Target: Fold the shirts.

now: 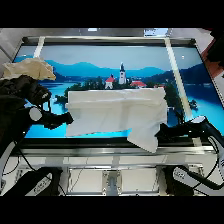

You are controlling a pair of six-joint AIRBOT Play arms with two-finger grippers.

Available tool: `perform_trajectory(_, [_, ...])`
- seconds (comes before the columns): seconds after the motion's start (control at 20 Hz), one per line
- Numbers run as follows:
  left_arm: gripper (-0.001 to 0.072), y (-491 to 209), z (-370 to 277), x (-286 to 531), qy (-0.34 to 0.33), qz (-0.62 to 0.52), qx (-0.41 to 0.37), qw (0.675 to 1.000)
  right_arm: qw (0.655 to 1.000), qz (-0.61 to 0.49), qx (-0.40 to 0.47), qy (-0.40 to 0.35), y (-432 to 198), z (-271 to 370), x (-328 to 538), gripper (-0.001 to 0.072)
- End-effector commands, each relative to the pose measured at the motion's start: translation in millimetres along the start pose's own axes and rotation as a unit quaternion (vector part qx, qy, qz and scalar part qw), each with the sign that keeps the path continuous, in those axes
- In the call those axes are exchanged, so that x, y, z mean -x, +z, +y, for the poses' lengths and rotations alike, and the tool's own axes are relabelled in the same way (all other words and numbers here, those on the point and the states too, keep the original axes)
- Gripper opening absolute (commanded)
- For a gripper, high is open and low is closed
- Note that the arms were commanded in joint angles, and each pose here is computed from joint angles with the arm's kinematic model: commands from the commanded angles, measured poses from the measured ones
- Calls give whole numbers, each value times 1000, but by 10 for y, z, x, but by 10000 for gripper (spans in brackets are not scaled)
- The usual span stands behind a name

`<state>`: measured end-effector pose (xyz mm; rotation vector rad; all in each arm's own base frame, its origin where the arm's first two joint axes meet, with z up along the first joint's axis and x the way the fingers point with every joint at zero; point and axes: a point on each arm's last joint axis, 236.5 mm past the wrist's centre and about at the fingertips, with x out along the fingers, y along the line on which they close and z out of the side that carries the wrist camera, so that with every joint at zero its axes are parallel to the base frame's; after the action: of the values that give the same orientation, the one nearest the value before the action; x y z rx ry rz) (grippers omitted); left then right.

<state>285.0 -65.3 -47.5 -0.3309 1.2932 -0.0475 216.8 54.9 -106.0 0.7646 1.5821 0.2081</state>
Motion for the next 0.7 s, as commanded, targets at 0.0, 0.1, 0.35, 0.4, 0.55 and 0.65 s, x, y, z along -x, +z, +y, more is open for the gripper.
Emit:
perform_trajectory(0.0, [689,26,68,0,14,-7,77,997,1000,9,9,18,-19,128,45,28])
perform_trajectory(0.1, [687,151,211,12,37,-41,212,976,1000,4,17,19,11,169,96,29])
perform_trajectory(0.35, [645,-131,341,33,64,12,299,952,999,-6,40,20,12,219,161,29])
perform_trajectory(0.4, [563,-203,360,48,63,31,303,950,999,-6,46,20,10,223,165,29])
perform_trajectory(0.55, [531,-431,492,115,75,84,300,947,998,-6,52,20,8,223,166,29])
perform_trajectory(0.65, [531,-604,491,73,65,116,294,946,998,-6,62,20,7,224,166,29])
